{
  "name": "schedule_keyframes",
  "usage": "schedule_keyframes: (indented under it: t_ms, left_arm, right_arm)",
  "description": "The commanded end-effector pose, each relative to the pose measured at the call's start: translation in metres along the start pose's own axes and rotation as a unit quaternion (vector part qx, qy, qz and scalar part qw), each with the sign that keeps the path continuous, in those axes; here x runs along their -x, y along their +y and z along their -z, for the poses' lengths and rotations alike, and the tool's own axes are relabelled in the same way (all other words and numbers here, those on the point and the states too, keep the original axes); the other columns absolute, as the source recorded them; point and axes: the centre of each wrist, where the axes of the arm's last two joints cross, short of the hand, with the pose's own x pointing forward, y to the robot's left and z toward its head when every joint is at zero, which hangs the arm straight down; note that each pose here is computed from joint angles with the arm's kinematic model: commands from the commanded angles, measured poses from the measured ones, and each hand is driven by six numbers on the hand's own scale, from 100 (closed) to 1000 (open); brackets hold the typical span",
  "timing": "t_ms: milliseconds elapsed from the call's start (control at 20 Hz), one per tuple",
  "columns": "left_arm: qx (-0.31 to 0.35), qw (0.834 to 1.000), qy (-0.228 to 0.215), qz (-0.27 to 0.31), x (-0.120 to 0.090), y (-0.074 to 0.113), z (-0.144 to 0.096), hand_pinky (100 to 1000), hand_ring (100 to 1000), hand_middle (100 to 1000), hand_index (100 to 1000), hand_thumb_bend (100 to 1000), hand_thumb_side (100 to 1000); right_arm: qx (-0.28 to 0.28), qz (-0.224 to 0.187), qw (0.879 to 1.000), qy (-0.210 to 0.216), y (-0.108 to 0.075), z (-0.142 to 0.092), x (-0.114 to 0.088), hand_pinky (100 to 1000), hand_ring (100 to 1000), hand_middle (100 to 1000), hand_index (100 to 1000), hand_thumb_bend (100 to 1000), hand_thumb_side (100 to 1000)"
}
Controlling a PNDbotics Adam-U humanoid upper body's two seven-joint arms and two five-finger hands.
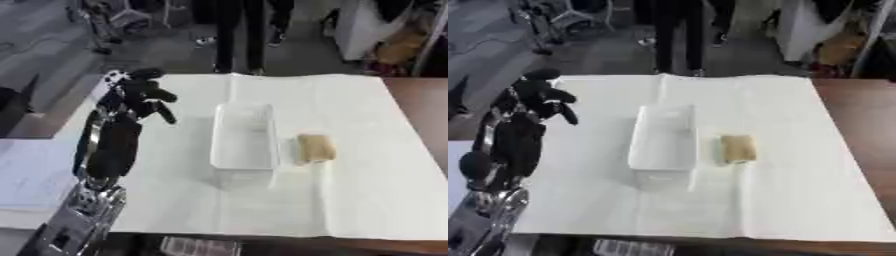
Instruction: Pick up objects on the table and place them in the box.
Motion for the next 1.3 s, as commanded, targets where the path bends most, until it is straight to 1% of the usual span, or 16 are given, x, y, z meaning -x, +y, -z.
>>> schedule_keyframes:
  t_ms: [50, 250, 400, 450, 550, 700, 750, 900, 950, 1100, 1150, 1200, 1300]
  left_arm:
    - [0.01, 1.0, -0.015, 0.008, -0.006, 0.005, 0.007, 419, 646, 776, 736, 692, 774]
    - [0.007, 1.0, -0.018, 0.01, -0.007, 0.006, 0.009, 421, 646, 776, 736, 696, 770]
    - [0.005, 1.0, -0.019, 0.01, -0.007, 0.007, 0.01, 421, 646, 776, 736, 697, 769]
    - [0.006, 1.0, -0.019, 0.011, -0.007, 0.007, 0.01, 421, 646, 776, 736, 696, 770]
    - [0.008, 1.0, -0.018, 0.011, -0.007, 0.007, 0.01, 421, 646, 776, 736, 696, 770]
    - [0.01, 1.0, -0.016, 0.011, -0.007, 0.007, 0.009, 421, 646, 776, 736, 695, 770]
    - [0.011, 1.0, -0.015, 0.011, -0.007, 0.007, 0.009, 422, 646, 776, 736, 695, 770]
    - [0.013, 1.0, -0.012, 0.01, -0.007, 0.007, 0.008, 421, 647, 776, 736, 694, 771]
    - [0.014, 1.0, -0.011, 0.01, -0.007, 0.007, 0.008, 421, 647, 776, 736, 694, 772]
    - [0.017, 1.0, -0.008, 0.009, -0.007, 0.007, 0.008, 421, 647, 776, 736, 694, 772]
    - [0.017, 1.0, -0.007, 0.009, -0.007, 0.007, 0.008, 421, 647, 776, 736, 692, 770]
    - [0.018, 1.0, -0.006, 0.01, -0.007, 0.007, 0.007, 421, 647, 776, 736, 693, 774]
    - [0.02, 1.0, -0.004, 0.01, -0.007, 0.007, 0.007, 420, 647, 776, 736, 693, 774]
  right_arm:
    - [-0.002, -0.003, 1.0, -0.01, -0.001, 0.006, -0.004, 482, 562, 567, 680, 261, 1000]
    - [-0.006, -0.02, 1.0, 0.014, -0.005, 0.003, -0.004, 483, 562, 568, 694, 259, 1000]
    - [-0.029, -0.061, 0.997, 0.04, -0.014, 0.005, -0.001, 484, 564, 570, 694, 259, 1000]
    - [-0.04, -0.076, 0.995, 0.047, -0.016, 0.006, 0.002, 514, 578, 579, 699, 274, 1000]
    - [-0.066, -0.106, 0.99, 0.064, -0.021, 0.008, 0.013, 539, 590, 587, 708, 290, 1000]
    - [-0.108, -0.155, 0.979, 0.081, -0.028, 0.013, 0.029, 562, 608, 609, 732, 309, 1000]
    - [-0.121, -0.17, 0.974, 0.084, -0.03, 0.015, 0.034, 615, 627, 618, 734, 325, 1000]
    - [-0.175, -0.235, 0.952, 0.083, -0.037, 0.028, 0.047, 675, 656, 638, 729, 354, 1000]
    - [-0.193, -0.256, 0.944, 0.082, -0.039, 0.033, 0.051, 683, 662, 646, 725, 330, 1000]
    - [-0.251, -0.312, 0.913, 0.082, -0.046, 0.046, 0.065, 699, 678, 670, 720, 395, 1000]
    - [-0.273, -0.329, 0.9, 0.083, -0.048, 0.05, 0.07, 710, 687, 684, 718, 407, 1000]
    - [-0.296, -0.347, 0.886, 0.083, -0.051, 0.054, 0.075, 722, 697, 697, 718, 457, 1000]
    - [-0.346, -0.385, 0.851, 0.084, -0.057, 0.063, 0.085, 744, 717, 718, 713, 474, 1000]
